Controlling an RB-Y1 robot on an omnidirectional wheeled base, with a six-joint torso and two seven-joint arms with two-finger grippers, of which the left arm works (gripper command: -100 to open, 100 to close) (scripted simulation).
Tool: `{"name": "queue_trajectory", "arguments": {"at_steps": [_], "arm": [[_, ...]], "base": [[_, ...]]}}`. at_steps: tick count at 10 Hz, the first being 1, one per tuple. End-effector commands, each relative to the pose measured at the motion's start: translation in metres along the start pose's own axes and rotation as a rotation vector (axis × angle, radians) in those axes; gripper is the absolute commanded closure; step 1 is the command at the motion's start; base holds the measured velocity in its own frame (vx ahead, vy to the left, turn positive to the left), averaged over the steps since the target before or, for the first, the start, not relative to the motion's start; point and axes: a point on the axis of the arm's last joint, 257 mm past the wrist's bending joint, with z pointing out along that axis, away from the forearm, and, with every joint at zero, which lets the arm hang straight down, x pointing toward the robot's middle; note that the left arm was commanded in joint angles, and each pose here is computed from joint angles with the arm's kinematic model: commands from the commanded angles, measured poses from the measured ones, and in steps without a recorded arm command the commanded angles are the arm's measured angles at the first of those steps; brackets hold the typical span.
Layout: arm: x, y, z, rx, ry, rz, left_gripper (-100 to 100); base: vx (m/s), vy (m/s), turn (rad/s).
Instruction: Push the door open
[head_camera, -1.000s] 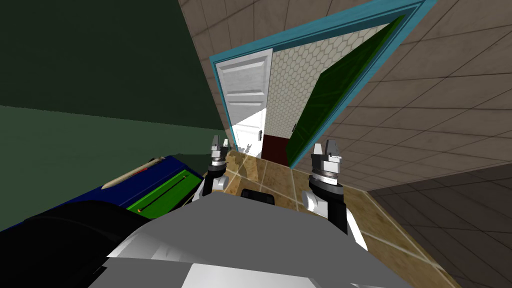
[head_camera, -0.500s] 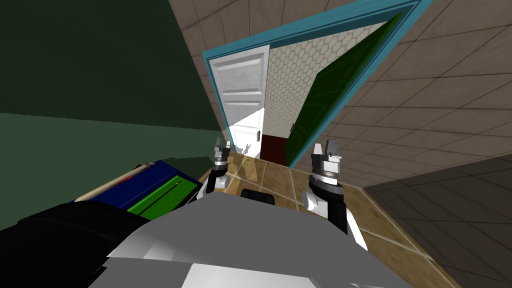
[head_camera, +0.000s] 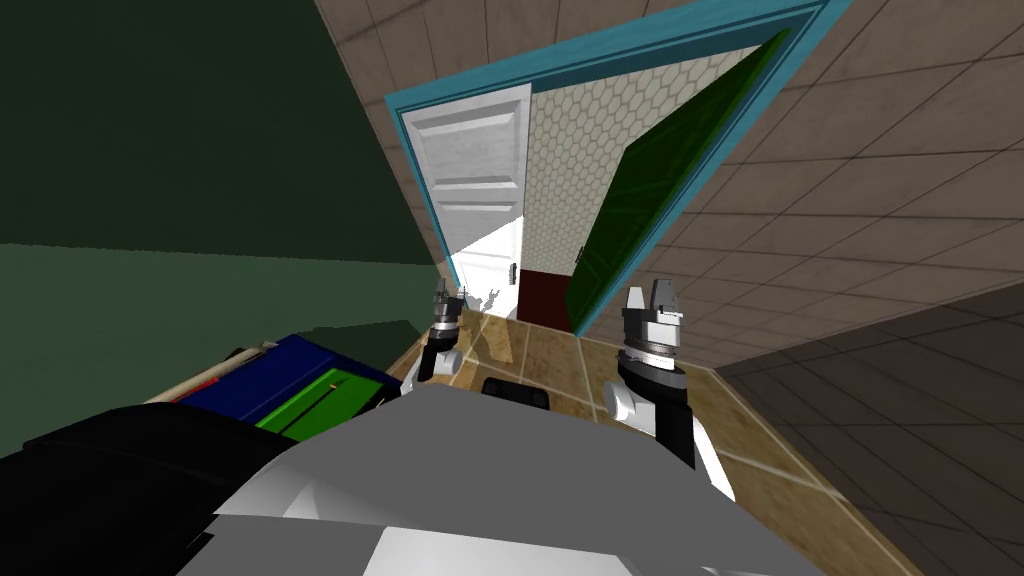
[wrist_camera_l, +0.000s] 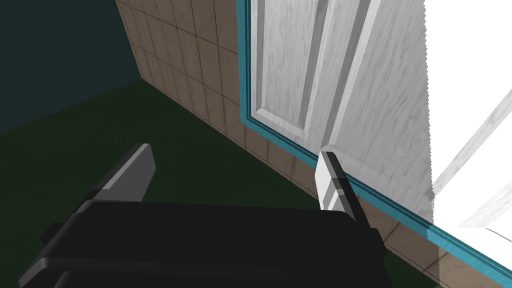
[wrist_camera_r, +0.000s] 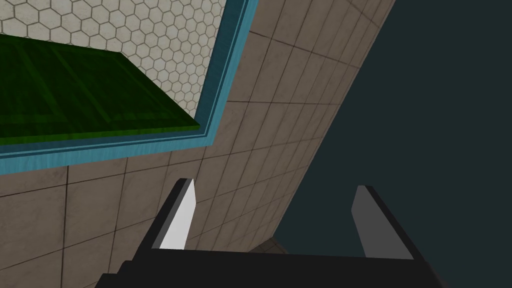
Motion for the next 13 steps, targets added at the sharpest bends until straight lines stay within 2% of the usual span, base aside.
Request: {"name": "queue_trajectory", "arguments": {"at_steps": [1, 8, 13], "arm": [[-0.002, 0.015, -0.0031, -0.018, -0.009, -0.050, -100], [-0.018, 0.076, -0.0169, -0.100, -0.071, -0.269, -100], [-0.030, 0.121, -0.0316, -0.158, -0.140, -0.433, -100]], "base": [[0.090, 0.042, -0.097], [0.092, 0.034, -0.112], [0.091, 0.044, -0.123]]}}
